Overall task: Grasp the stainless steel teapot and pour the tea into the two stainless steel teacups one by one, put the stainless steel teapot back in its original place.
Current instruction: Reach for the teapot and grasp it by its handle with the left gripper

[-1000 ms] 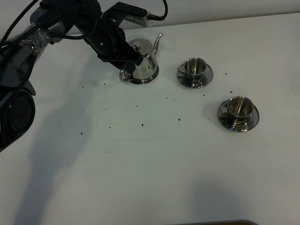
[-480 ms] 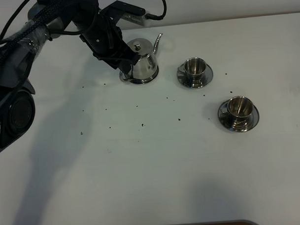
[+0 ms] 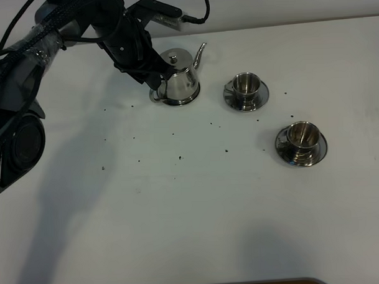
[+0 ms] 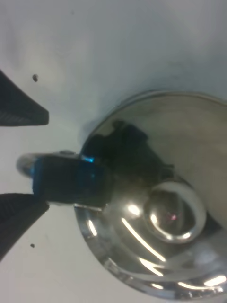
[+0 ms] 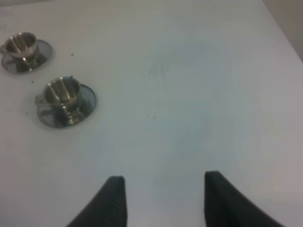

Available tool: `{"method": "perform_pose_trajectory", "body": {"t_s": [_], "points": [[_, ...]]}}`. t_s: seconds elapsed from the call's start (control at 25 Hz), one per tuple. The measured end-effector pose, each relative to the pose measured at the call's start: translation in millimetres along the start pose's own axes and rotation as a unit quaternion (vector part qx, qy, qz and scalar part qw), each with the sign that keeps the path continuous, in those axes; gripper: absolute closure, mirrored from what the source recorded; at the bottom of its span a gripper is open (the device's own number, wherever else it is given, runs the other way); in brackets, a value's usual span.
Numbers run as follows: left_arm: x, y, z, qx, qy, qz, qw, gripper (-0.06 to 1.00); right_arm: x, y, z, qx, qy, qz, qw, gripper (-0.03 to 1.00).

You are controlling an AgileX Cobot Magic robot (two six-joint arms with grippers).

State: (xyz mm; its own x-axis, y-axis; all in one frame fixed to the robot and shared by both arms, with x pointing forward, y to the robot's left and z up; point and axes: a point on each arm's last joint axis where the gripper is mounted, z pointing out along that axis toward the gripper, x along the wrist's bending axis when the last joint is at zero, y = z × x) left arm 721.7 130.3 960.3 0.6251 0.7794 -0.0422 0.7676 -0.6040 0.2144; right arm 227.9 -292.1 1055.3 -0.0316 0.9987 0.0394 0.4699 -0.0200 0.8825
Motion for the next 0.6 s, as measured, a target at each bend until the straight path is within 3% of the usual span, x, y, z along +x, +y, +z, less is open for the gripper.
{"method": "perform_pose_trajectory", "body": {"t_s": [0.6], "points": [[-4.4, 0.8, 11.0, 0.009, -0.004, 0.003, 1.000, 0.55, 0.0, 0.0, 0.0, 0.000, 0.000, 0.000, 1.000, 0.58]]}}
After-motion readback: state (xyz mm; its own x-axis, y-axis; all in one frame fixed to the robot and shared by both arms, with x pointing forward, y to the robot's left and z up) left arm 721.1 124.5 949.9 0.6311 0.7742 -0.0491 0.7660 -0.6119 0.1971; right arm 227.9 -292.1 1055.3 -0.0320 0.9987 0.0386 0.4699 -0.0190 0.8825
